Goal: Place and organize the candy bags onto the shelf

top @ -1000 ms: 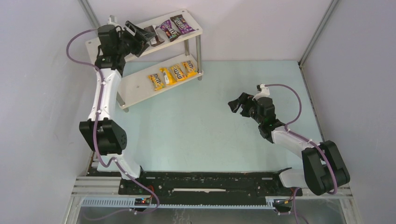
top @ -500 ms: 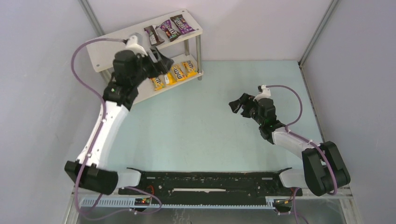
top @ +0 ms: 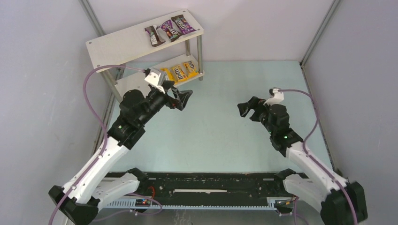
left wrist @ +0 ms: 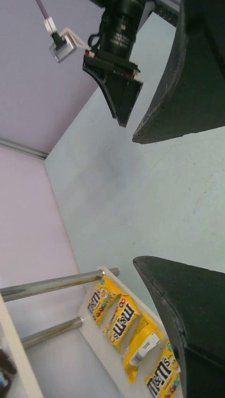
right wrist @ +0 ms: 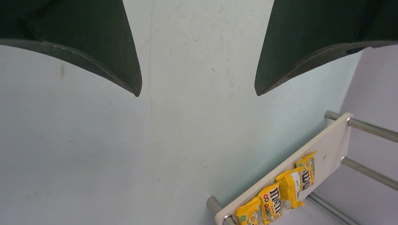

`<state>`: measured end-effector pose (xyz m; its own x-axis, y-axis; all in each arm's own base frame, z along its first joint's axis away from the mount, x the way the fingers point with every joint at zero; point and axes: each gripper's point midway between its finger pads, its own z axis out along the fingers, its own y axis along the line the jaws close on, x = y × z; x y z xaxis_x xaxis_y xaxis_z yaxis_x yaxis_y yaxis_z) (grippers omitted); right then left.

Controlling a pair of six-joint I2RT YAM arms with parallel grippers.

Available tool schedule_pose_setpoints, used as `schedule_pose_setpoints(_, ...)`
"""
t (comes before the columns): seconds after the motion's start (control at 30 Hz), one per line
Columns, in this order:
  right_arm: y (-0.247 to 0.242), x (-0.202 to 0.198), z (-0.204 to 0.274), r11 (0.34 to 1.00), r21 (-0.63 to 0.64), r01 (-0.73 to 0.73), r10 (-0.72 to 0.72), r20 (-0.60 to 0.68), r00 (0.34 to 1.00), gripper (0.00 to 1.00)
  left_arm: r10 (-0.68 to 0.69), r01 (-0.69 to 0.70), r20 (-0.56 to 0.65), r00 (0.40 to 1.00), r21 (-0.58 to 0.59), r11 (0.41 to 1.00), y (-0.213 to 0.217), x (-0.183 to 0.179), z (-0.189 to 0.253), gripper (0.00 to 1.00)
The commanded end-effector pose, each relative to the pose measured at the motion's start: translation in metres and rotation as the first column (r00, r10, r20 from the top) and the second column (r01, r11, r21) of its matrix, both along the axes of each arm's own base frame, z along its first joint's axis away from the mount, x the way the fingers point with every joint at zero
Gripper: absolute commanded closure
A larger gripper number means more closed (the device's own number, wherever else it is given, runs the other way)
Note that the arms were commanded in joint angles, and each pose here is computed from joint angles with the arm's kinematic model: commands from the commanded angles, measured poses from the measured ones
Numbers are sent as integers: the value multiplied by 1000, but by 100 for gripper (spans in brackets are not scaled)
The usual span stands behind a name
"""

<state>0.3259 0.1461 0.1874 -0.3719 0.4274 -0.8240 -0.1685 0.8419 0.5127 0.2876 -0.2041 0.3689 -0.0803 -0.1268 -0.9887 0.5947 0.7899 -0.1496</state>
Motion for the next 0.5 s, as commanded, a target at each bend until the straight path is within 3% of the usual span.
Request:
schedule_pose_setpoints(0.0,-26,-32,30,988,-154,26,-21,34,999,1,-21,39,242,970,-71,997,12,-30,60,5)
schedule_pose_setpoints(0.13,-33,-74,93,984,-174,-27,53,144,988,0,11,46,348,937,-156,987,31,-58,86,3)
schedule_pose_setpoints(0.3,-49,-134,193,987,-151,-57,104,324,940,0,75,41,395,915,-277,960,55,-83,114,0)
schedule_pose_setpoints(0.47,-60,-176,239,994,-64,-92,110,385,917,0,90,59,435,896,-318,946,66,-102,129,0)
